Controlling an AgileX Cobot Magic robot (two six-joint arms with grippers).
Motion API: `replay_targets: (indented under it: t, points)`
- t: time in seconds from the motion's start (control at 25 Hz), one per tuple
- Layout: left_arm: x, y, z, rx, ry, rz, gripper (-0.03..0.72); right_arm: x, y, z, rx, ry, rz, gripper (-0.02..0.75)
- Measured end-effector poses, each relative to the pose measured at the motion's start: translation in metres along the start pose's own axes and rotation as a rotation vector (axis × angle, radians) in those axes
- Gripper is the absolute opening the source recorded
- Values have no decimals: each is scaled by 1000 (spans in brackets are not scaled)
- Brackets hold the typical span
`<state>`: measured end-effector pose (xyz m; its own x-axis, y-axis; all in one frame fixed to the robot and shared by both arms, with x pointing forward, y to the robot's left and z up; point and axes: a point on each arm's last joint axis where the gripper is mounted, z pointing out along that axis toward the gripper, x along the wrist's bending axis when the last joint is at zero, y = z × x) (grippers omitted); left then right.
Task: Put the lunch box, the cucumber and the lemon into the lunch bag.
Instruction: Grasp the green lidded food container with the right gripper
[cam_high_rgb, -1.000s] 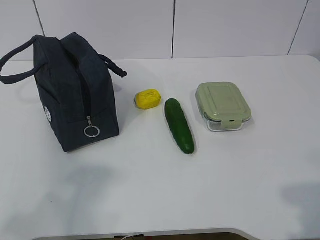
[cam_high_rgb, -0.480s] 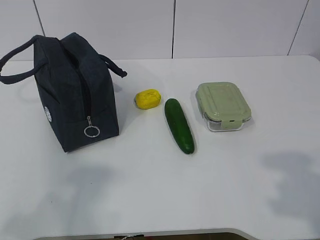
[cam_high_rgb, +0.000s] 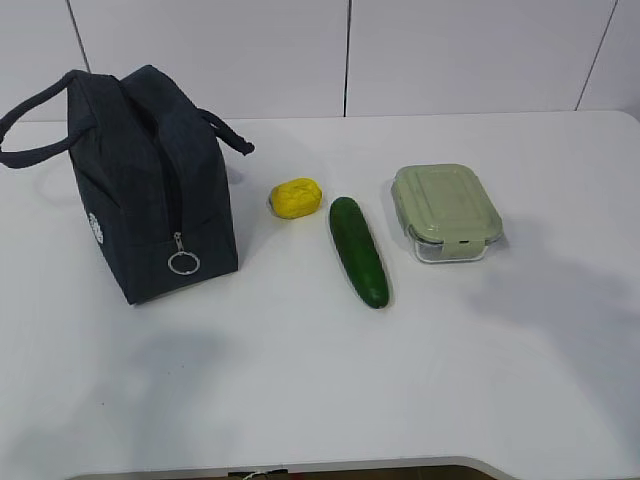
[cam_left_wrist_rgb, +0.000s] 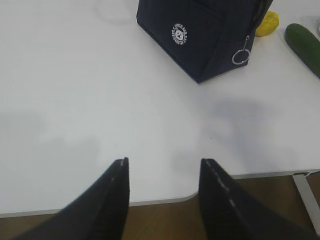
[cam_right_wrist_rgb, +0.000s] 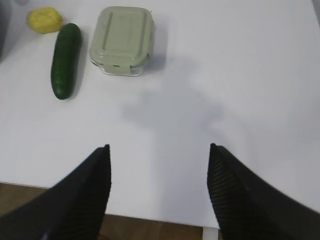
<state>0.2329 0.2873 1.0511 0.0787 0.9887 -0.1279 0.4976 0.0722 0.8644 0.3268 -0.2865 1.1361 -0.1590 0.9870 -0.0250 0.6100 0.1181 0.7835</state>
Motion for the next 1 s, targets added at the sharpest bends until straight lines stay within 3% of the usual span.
replay_targets:
  t: [0.64,1.0]
  points:
    - [0,0,0,0,0,0,329,20,96,55,66,281,-34,491]
    - [0,0,0,0,0,0,329,27,131,92,141,395,-73,491]
